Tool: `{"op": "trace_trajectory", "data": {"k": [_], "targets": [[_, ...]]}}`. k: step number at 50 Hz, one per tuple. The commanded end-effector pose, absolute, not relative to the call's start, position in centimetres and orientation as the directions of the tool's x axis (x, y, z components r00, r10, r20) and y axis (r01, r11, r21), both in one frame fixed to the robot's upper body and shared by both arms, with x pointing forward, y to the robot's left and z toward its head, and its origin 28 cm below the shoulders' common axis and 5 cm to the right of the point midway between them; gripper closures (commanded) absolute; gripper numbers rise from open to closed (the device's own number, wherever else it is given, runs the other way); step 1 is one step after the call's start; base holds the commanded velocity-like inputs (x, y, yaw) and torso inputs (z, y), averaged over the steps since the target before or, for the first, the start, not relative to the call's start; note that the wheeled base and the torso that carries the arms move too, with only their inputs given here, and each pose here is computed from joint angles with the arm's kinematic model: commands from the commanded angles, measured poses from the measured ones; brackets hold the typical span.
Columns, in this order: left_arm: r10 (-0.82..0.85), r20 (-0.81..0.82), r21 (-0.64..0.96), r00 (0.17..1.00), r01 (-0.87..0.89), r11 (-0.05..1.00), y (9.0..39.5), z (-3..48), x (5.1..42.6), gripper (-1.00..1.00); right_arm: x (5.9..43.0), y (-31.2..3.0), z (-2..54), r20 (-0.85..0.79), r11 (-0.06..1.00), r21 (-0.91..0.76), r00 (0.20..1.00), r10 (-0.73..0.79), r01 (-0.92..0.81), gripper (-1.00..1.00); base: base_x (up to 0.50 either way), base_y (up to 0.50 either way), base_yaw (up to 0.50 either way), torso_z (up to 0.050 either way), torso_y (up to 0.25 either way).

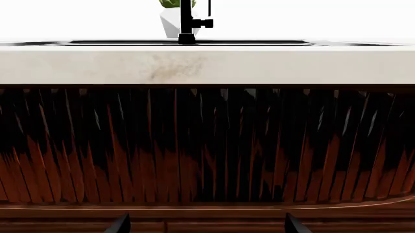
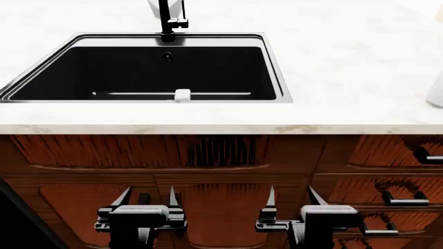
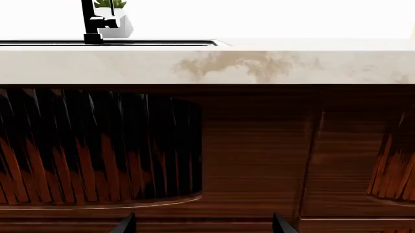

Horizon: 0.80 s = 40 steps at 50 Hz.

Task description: Pick the mug and bottle and place them in the sink. Then turn on the water.

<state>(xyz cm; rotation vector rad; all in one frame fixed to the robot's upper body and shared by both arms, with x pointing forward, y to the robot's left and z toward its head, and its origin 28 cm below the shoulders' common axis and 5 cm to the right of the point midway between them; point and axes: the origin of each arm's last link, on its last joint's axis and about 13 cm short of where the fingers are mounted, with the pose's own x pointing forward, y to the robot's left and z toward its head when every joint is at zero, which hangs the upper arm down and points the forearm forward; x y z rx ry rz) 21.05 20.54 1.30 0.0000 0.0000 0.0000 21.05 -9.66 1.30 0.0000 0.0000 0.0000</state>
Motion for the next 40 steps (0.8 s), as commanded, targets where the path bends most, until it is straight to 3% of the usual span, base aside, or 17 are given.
{"op": "trace_trajectory", "data": {"k": [1, 13, 40], "targets": [[0.000, 0.000, 0.002, 1.000, 0.000, 1.000, 20.55, 1.30, 21.05, -1.00, 21.04, -9.61, 1.27, 0.000, 1.000, -0.002, 1.000, 0.000, 0.000, -1.00, 0.00, 0.00, 0.00, 0.000, 0.000], [-0.003, 0.000, 0.009, 1.000, 0.003, 1.000, 20.58, 1.33, 21.30, -1.00, 21.13, -9.56, 1.11, -0.016, 1.000, -0.012, 1.000, -0.006, 0.006, -1.00, -0.01, -0.10, 0.00, 0.000, 0.000], [-0.002, 0.000, 0.010, 1.000, 0.002, 1.000, 20.58, 1.35, 21.28, -1.00, 21.14, -9.58, 1.02, -0.026, 1.000, -0.016, 1.000, -0.008, 0.007, -1.00, -0.02, -0.45, 0.00, 0.000, 0.000]]}}
